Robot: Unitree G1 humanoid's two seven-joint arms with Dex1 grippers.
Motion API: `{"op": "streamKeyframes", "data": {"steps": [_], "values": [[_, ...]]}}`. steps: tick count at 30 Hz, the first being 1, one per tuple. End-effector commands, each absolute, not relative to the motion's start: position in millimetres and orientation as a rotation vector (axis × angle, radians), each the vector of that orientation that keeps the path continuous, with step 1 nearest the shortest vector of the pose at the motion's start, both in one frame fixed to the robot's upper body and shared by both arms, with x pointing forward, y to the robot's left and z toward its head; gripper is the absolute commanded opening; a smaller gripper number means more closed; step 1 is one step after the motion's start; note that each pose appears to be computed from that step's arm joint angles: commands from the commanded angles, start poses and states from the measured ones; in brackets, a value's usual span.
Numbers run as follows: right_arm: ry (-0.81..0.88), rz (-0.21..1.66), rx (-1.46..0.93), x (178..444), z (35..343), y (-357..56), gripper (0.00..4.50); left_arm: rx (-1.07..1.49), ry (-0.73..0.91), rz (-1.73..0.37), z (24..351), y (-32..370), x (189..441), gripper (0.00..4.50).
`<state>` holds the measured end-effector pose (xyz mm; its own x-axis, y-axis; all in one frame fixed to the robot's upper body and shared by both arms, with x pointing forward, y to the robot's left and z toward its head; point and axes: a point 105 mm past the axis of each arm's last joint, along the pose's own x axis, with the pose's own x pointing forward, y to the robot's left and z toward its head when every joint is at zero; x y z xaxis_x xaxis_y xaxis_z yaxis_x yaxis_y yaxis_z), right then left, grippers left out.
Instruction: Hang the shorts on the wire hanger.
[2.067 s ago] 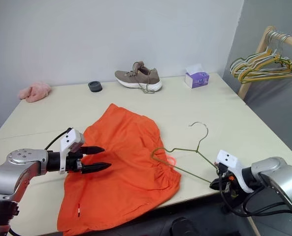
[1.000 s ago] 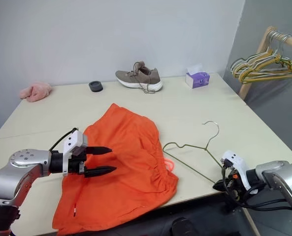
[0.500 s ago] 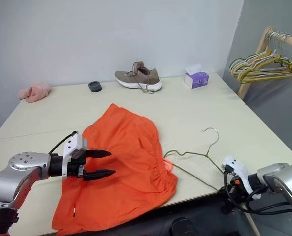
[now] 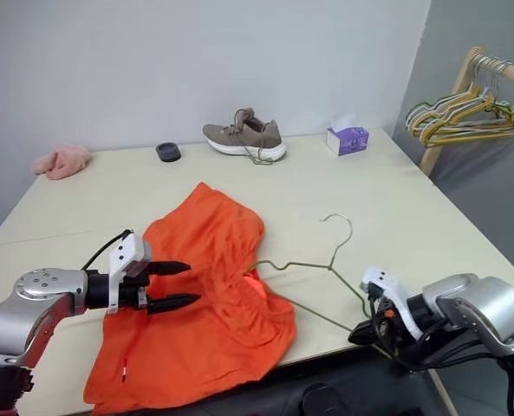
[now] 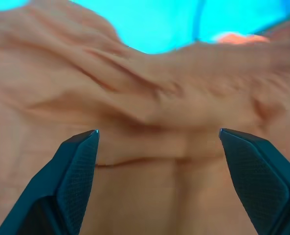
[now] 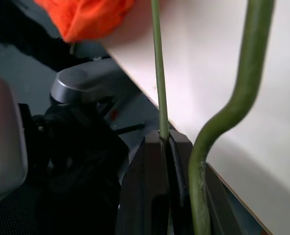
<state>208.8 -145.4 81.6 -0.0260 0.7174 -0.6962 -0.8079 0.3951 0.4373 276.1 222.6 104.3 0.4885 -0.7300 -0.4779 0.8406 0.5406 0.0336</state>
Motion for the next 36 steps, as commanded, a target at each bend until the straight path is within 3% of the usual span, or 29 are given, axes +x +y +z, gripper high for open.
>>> {"op": "streamKeyframes", "data": {"steps": [1,9,19,27,36], "values": [[0.981,1.286,-0.187,205,85,-132,0.00,0.316,0.354,-0.872,122,238,292,4.15],[1.001,1.246,-0.258,207,68,-131,0.00,0.317,0.345,-0.820,119,250,295,4.15],[1.084,1.214,-0.025,209,71,-122,0.00,0.279,0.360,-0.852,112,245,289,4.15],[1.031,1.148,0.162,238,86,-87,0.00,0.187,0.382,-0.989,96,204,273,4.15],[0.970,1.146,0.190,246,99,-78,0.00,0.090,0.417,-1.106,73,159,259,4.15]]}}
